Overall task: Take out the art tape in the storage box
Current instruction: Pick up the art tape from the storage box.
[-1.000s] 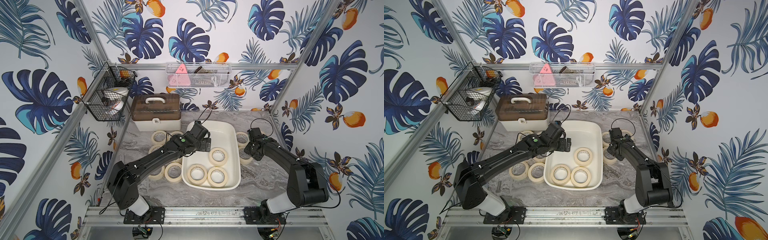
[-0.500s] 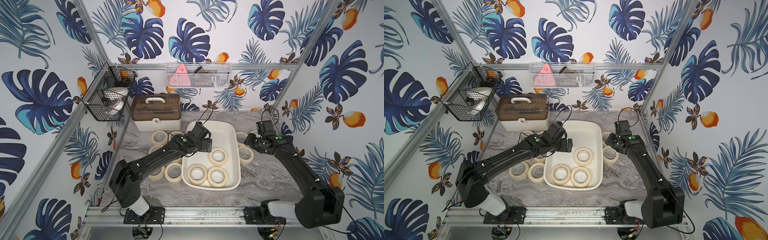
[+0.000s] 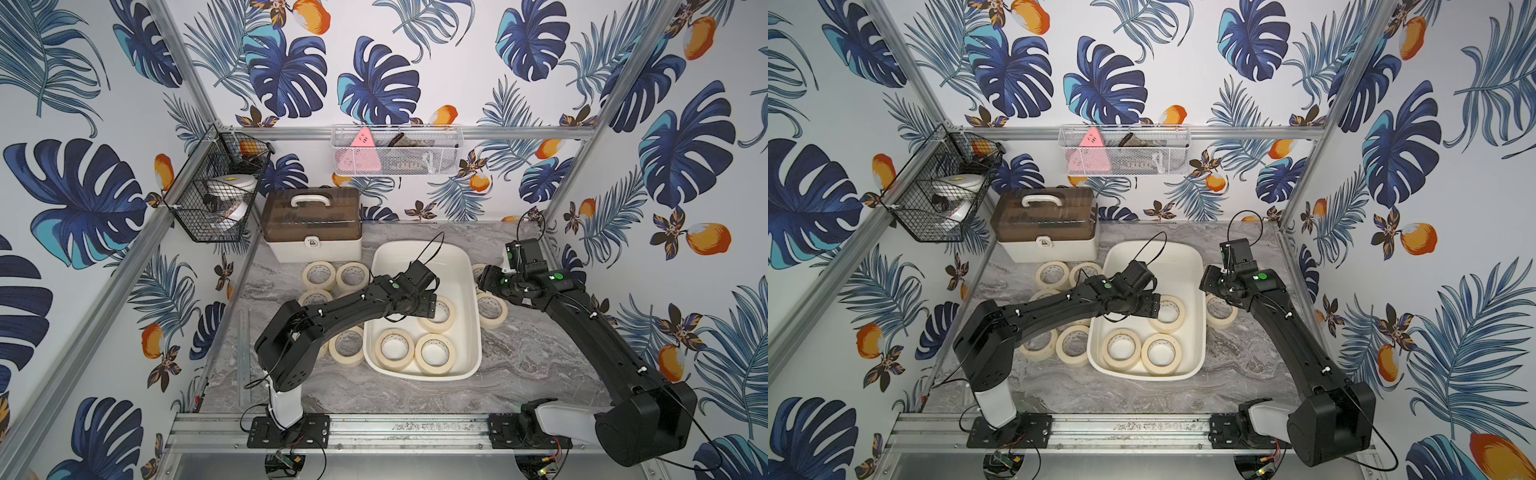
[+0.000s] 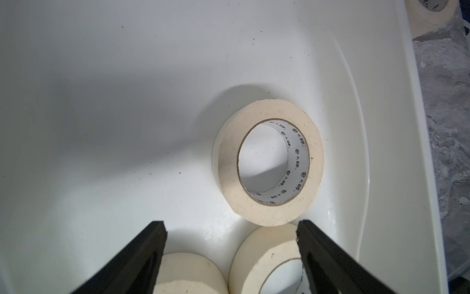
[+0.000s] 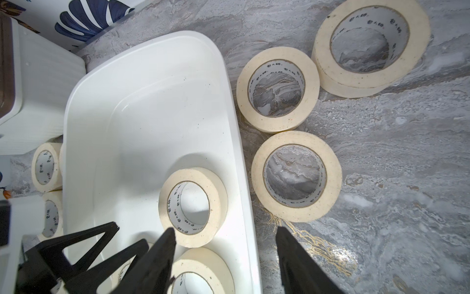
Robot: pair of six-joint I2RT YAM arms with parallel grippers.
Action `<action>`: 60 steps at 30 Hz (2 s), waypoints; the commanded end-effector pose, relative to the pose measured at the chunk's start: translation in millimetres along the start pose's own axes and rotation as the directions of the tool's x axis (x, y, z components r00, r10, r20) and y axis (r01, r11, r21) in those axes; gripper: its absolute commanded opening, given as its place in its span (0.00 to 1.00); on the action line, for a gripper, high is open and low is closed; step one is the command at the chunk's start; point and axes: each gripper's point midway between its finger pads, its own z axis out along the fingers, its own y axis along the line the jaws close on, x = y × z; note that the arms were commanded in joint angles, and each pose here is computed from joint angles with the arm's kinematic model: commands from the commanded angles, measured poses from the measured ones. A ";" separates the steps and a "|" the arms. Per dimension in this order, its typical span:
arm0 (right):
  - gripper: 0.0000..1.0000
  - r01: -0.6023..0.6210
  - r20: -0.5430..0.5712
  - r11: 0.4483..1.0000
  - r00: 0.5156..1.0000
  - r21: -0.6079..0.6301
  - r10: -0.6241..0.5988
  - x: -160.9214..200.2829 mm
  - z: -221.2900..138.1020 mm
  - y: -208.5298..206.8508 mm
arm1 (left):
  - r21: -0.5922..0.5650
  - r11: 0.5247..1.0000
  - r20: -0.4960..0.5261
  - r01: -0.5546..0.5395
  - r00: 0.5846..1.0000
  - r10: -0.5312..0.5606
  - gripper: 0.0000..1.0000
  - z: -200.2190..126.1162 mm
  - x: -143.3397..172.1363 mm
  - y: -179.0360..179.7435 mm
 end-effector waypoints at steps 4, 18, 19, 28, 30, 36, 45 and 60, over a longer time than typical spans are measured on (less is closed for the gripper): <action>0.64 0.024 0.008 0.999 1.000 0.031 -0.024 -1.8 0.7 -0.7 | -0.027 0.999 -0.006 0.034 0.999 -0.034 0.79 25.5 -1.0 -0.6; 0.64 0.040 0.010 0.997 0.999 0.062 -0.041 -3.4 2.8 -3.5 | -0.051 0.998 -0.041 0.032 0.999 -0.035 0.49 70.2 3.8 -2.1; 0.64 0.043 0.014 0.997 0.999 0.060 -0.043 -4.6 1.6 -2.8 | -0.051 0.998 -0.042 0.034 0.998 -0.037 0.47 71.9 4.0 -1.8; 0.65 0.067 0.020 0.998 0.998 0.019 -0.067 -3.7 -7.0 3.0 | -0.047 0.999 -0.034 0.017 0.999 -0.019 0.17 71.7 1.4 -3.7; 0.65 0.074 0.020 0.997 0.997 0.013 -0.074 -3.2 -9.2 3.8 | -0.052 0.999 -0.023 0.014 1.000 -0.015 0.15 65.8 -1.4 -2.5; 0.65 0.089 0.021 0.996 0.996 -0.014 -0.089 -2.0 -13.6 7.6 | -0.068 0.998 0.006 0.004 1.000 -0.004 0.13 38.9 -13.0 -2.3; 0.65 0.105 0.031 0.993 0.994 -0.056 -0.104 -1.8 -24.3 14.2 | -0.099 0.995 0.044 -0.028 0.998 0.033 0.08 -2.9 -36.4 -9.1; 0.63 0.135 0.044 0.983 0.990 -0.121 -0.131 -0.3 -34.3 25.0 | -0.035 0.997 0.108 -0.075 0.991 0.078 0.08 -47.2 -64.3 -64.1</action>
